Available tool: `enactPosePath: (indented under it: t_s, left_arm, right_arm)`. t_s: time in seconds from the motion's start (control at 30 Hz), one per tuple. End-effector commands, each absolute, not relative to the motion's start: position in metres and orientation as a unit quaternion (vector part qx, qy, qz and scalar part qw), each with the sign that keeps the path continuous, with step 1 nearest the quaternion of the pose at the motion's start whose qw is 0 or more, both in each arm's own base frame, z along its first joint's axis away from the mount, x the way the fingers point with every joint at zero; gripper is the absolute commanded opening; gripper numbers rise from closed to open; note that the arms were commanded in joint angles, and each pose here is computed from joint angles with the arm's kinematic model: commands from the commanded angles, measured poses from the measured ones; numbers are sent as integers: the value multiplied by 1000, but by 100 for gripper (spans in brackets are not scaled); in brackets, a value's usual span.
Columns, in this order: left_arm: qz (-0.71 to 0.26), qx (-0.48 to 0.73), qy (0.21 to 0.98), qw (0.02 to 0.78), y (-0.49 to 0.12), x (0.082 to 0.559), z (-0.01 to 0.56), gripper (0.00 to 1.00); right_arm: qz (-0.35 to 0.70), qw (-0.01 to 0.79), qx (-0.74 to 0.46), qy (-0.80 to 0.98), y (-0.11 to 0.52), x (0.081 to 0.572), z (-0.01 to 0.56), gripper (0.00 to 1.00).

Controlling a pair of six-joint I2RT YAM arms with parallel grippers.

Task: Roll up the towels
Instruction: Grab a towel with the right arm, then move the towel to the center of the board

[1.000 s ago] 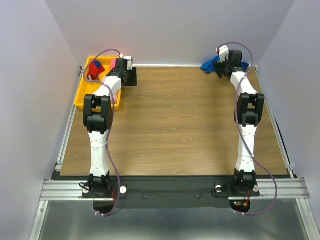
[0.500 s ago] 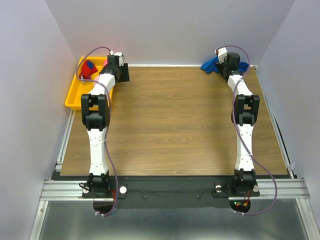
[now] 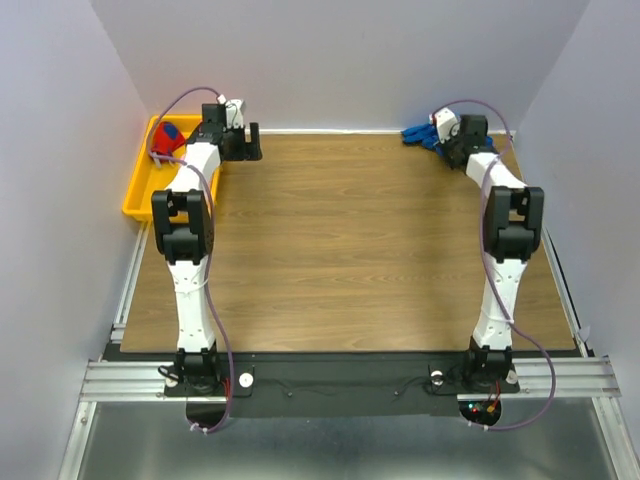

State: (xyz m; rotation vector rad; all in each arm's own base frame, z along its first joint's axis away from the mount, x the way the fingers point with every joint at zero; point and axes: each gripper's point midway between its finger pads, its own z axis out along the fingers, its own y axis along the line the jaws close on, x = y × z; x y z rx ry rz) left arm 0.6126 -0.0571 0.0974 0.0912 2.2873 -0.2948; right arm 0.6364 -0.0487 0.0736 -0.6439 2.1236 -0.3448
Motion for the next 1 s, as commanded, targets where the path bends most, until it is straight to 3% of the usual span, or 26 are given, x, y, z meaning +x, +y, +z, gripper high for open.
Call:
enactPosePath:
  t_s: [0.0,0.3,0.5,0.53,0.6,0.77,0.97]
  left_arm:
    - [-169,123,837,505,-101,588,241,95]
    - [-220,184,801,526,-119,502,309,99]
    - [-233,240,796,505,-123,428,291,98]
    - [-238,242,807,483,-123,414,268,97]
    - [-236,254,803,485,-124,394,265,93]
    - [-255,288,819,425,-149,347,204,63]
    - [-267,303,831,383,-191,346,178,55]
  right_arm:
    - [-53,503,-316,802,6,596,192,1]
    - [107,415,-424,798,97,468,209,0]
    - [229,337,-470,783,152,369,186,1]
    - [239,326,-475,782,158,358,180,1]
    - [262,305,-487,775,172,335,168,1]
    - [299,255,-476,786,178,299,139,0]
    - [288,255,-472,793,169,276,145,0]
